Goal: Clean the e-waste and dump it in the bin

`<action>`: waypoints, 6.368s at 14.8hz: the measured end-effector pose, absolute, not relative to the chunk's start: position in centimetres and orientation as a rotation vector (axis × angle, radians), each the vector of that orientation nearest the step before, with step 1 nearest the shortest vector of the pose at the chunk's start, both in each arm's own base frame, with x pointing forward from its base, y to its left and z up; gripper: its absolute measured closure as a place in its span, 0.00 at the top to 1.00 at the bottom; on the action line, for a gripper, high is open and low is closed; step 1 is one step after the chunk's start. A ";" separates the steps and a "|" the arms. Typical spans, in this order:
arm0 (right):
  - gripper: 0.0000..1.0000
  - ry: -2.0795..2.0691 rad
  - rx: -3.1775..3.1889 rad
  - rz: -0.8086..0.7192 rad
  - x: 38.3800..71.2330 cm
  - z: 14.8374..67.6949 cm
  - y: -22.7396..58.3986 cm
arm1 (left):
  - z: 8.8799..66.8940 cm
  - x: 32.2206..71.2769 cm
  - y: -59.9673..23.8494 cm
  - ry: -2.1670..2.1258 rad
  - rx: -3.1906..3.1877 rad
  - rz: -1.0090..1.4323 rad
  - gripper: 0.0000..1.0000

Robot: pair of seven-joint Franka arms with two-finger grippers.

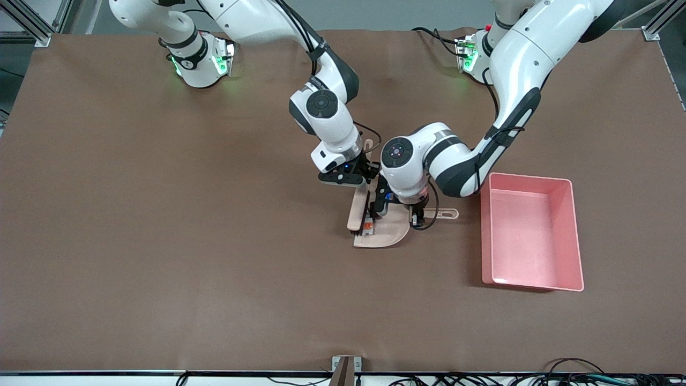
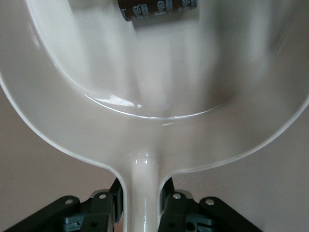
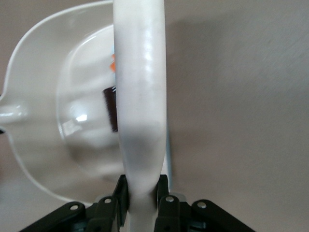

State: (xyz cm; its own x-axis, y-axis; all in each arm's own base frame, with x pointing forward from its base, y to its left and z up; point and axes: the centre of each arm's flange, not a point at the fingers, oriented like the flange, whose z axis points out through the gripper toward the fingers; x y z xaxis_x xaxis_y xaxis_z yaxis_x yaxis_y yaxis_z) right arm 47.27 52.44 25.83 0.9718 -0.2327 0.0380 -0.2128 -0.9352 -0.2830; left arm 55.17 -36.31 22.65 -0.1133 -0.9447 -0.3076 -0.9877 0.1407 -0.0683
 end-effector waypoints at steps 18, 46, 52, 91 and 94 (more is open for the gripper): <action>0.28 0.242 -3.087 -0.028 64.8 30.5 17.8 | 31.9 62.6 -33.2 2.004 -2.190 -0.007 0.33; 0.28 0.163 -3.103 -0.089 59.5 22.1 -4.3 | 36.4 57.7 11.5 2.023 -2.356 0.199 0.33; 0.28 0.167 -3.094 -0.052 58.0 21.9 -4.1 | 34.3 57.1 12.0 1.916 -2.499 0.278 0.33; 1.00 -0.021 -3.020 0.048 57.4 51.7 -6.3 | 27.5 57.7 -33.9 2.224 -1.968 0.002 0.33; 1.00 -0.030 -3.036 0.020 56.7 54.4 -6.5 | 24.1 56.8 -34.7 2.186 -1.951 0.073 0.33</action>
